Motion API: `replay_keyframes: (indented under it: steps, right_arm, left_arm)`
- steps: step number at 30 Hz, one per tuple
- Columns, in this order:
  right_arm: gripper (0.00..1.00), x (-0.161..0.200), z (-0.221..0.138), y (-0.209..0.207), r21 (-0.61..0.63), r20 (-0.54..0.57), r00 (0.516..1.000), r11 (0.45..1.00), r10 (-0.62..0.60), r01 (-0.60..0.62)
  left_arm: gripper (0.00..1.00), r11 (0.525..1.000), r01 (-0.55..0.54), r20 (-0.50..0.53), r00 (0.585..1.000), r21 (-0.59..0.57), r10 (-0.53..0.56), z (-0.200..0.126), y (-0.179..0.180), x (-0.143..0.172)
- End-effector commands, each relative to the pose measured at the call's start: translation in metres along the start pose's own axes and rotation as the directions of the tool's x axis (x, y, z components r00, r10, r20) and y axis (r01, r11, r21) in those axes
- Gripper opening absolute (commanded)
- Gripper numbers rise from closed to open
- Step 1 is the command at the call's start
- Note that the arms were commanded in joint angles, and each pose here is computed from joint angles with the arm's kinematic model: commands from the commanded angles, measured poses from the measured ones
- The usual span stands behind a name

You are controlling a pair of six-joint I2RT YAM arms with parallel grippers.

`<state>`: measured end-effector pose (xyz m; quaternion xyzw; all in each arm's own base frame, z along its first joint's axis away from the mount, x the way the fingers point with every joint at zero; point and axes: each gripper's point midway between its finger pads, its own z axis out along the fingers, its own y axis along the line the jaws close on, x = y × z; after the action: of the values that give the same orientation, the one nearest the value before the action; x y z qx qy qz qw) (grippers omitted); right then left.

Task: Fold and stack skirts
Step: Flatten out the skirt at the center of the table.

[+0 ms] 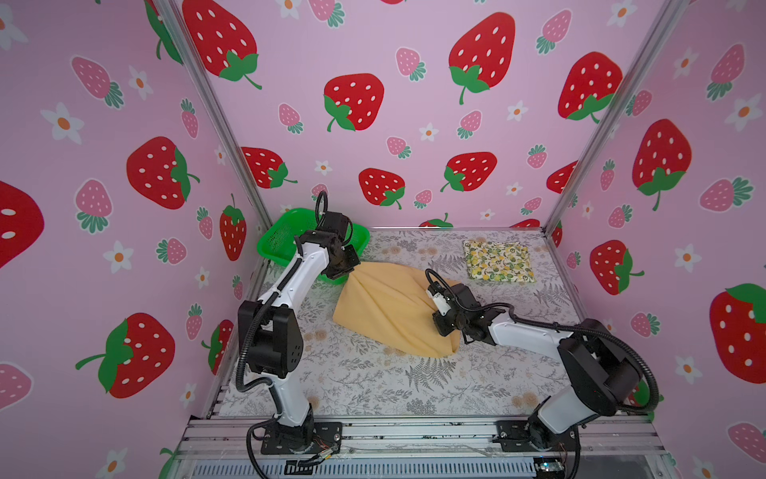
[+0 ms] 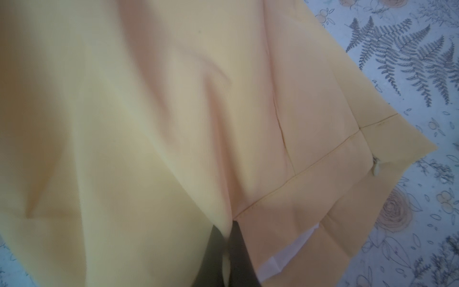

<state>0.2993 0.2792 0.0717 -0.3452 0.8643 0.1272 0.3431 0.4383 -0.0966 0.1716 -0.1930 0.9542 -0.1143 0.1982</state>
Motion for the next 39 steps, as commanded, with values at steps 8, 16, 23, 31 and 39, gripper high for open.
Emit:
replay_keyframes:
  steps: [8, 16, 23, 31, 39]
  right_arm:
    - [0.0, -0.077, -0.047, -0.041, 0.122, 0.149, 0.989, 0.992, 0.015, -0.033]
    - [0.0, -0.157, -0.089, -0.087, 0.238, 0.266, 0.964, 0.967, 0.023, -0.088]
    - [0.0, -0.212, -0.151, -0.107, 0.347, 0.354, 0.935, 0.933, -0.031, -0.101]
    - [0.0, -0.224, -0.213, -0.121, 0.456, 0.418, 0.905, 0.88, -0.084, -0.129]
    - [0.0, -0.242, -0.238, -0.128, 0.486, 0.457, 0.884, 0.86, -0.101, -0.153]
  left_arm:
    - [0.0, 0.991, -0.034, 0.068, 0.997, 0.127, 0.025, -0.026, -0.046, -0.05]
    - [0.0, 0.94, -0.089, 0.139, 0.989, 0.33, 0.044, -0.077, -0.115, -0.096]
    - [0.0, 0.864, -0.105, 0.254, 0.967, 0.493, -0.027, -0.154, -0.137, -0.111]
    - [0.0, 0.821, -0.139, 0.371, 0.924, 0.553, -0.093, -0.221, -0.132, -0.123]
    - [0.0, 0.651, -0.191, 0.338, 0.935, 0.735, -0.108, -0.236, -0.178, -0.136]
